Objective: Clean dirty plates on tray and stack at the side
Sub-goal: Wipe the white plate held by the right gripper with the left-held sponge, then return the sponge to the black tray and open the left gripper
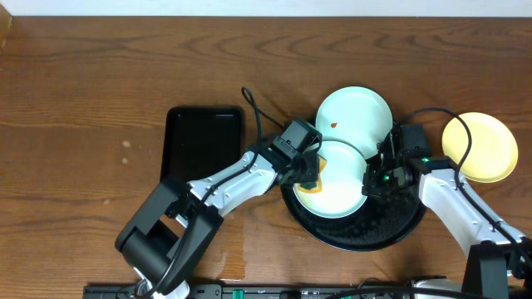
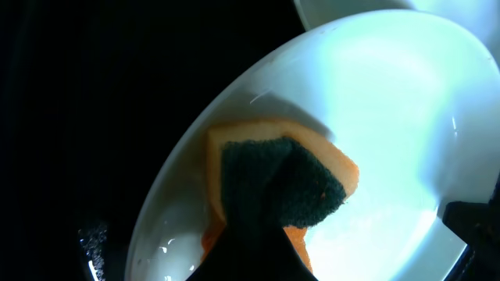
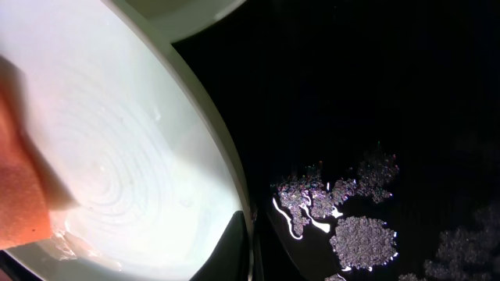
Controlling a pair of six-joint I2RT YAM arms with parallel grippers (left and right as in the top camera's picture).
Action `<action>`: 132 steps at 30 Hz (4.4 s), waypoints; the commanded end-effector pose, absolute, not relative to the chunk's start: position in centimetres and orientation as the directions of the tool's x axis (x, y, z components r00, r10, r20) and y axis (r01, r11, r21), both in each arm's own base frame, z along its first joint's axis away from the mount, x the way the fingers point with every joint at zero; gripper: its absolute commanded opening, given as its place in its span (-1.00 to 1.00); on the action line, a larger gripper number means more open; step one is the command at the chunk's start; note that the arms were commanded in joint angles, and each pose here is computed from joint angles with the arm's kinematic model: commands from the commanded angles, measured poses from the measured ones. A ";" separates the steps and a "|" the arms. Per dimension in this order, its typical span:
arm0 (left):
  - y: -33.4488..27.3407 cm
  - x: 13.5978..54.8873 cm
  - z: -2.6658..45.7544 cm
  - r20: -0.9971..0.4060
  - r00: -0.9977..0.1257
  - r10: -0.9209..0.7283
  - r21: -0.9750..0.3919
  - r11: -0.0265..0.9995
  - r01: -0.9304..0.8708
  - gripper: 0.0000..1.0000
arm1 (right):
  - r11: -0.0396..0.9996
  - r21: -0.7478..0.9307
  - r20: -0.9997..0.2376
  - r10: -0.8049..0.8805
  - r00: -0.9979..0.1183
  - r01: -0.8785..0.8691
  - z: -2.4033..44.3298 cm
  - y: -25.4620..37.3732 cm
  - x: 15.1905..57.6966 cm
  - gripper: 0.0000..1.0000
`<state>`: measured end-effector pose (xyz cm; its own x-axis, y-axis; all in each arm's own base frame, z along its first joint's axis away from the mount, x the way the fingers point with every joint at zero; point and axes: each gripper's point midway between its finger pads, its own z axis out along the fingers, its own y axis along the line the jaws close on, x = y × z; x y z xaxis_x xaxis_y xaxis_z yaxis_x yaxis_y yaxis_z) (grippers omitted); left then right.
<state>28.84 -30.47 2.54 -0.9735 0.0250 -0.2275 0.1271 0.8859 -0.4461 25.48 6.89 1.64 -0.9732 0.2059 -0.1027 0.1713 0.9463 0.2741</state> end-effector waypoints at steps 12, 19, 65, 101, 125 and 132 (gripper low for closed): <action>-28.7 31.6 12.9 -0.506 -0.863 0.011 -0.424 0.868 0.259 -0.85 | 0.952 0.250 -0.084 0.205 -0.975 0.179 1.1 6.7 24.9 -0.97; -22.8 33.0 12.8 -0.449 -0.889 -0.085 -0.394 0.912 0.112 -0.85 | 0.951 0.251 -0.084 0.205 -0.975 0.179 1.1 6.7 24.9 -0.96; -30.4 29.8 1.6 -0.333 -0.924 0.187 -0.340 0.890 0.303 -0.85 | 0.951 0.250 -0.083 0.205 -0.975 0.179 1.1 6.7 24.9 -0.97; -10.9 35.0 10.2 -0.359 -0.914 -0.189 -0.269 0.959 -0.092 -0.85 | 0.952 0.248 -0.077 0.205 -0.976 0.181 1.1 6.7 24.8 -0.92; -6.2 32.0 -1.0 -0.051 -0.979 -0.196 -0.131 0.973 -0.188 -0.57 | 0.952 0.248 -0.077 0.205 -0.976 0.181 1.1 6.7 24.8 -0.92; -6.2 32.3 -0.5 -0.066 -0.978 -0.196 -0.137 0.973 -0.186 -0.35 | 0.952 0.249 -0.078 0.205 -0.976 0.180 1.1 6.7 24.8 -0.85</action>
